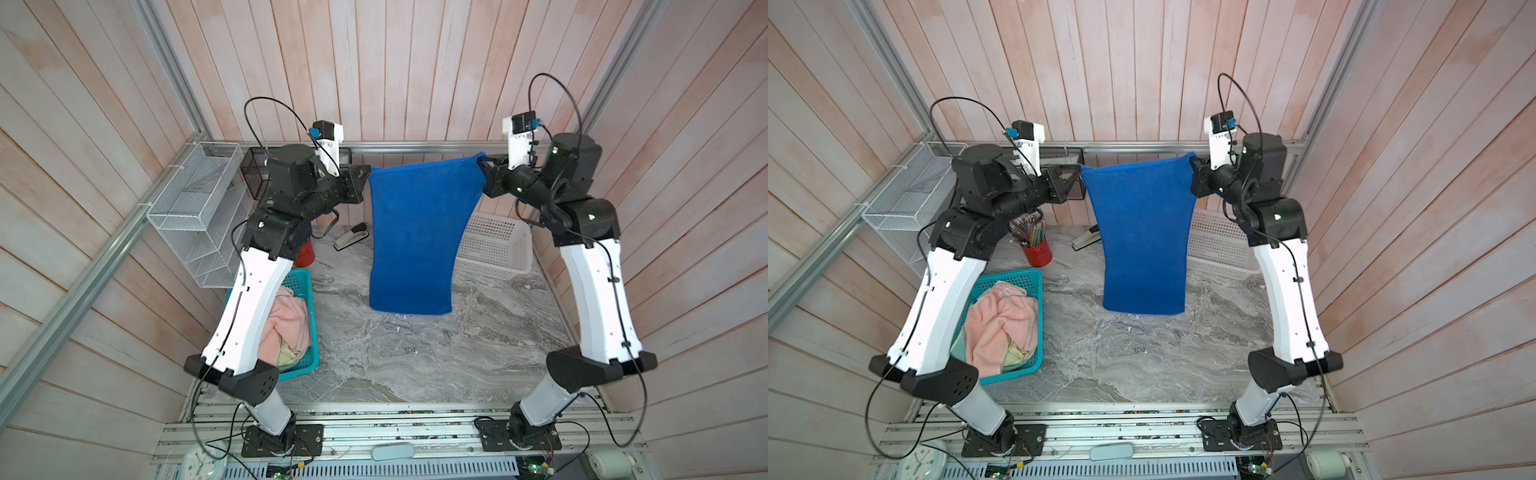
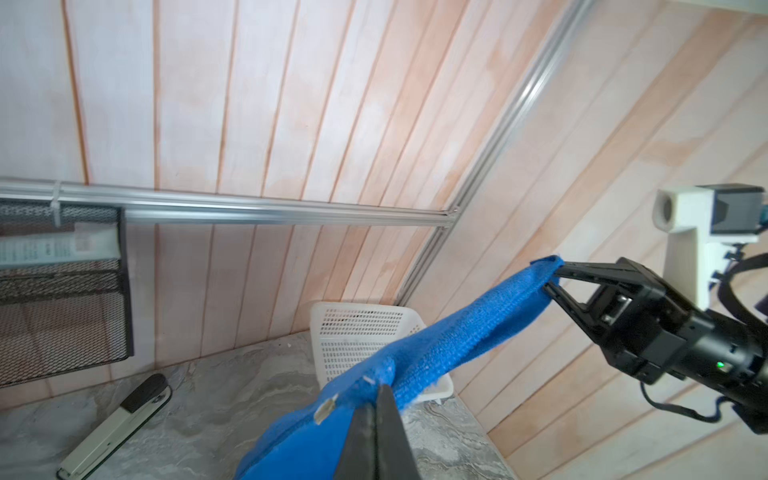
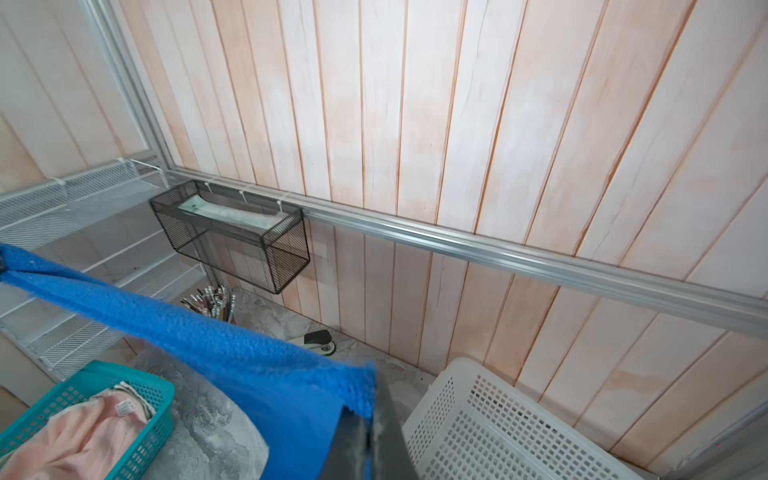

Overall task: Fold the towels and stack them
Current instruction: 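Raise the blue towel high with both grippers and lay it down lengthwise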

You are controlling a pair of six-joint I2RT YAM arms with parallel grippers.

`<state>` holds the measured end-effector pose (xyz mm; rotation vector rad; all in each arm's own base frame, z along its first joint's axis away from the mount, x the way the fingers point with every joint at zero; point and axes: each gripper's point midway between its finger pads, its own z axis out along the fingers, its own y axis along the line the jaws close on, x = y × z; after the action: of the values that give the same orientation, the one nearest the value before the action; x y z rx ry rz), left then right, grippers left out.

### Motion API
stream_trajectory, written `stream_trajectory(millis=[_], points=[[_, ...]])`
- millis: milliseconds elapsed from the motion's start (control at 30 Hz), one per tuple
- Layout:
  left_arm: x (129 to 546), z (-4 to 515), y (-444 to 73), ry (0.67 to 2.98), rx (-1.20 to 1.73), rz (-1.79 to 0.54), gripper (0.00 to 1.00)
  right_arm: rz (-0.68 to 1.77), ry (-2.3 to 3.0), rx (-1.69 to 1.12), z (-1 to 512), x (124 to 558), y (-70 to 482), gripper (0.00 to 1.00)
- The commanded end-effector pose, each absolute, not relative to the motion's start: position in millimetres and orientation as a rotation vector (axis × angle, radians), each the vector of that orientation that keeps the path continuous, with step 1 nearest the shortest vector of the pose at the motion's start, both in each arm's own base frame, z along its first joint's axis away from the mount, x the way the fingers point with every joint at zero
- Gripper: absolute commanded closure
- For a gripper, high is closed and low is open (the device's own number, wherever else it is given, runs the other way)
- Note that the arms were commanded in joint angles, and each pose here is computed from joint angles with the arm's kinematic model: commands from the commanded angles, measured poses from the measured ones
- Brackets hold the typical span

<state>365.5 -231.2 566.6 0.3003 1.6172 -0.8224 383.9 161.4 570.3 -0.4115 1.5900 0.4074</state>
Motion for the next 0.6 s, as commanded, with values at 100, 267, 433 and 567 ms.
stream_trajectory(millis=[100, 267, 433, 567], points=[[262, 638, -211, 1.331, 0.301, -0.817, 1.0, 0.384, 1.388, -0.385, 636, 273, 142, 1.0], [219, 656, -214, 1.27, 0.322, -0.883, 1.0, 0.442, 1.338, -0.38, 653, 232, 130, 1.0], [213, 668, -213, 1.27, 0.313, -0.875, 1.0, 0.451, 1.337, -0.376, 656, 226, 128, 1.0], [227, 666, -208, 1.295, 0.268, -0.794, 1.0, 0.413, 1.384, -0.358, 645, 249, 132, 1.0]])
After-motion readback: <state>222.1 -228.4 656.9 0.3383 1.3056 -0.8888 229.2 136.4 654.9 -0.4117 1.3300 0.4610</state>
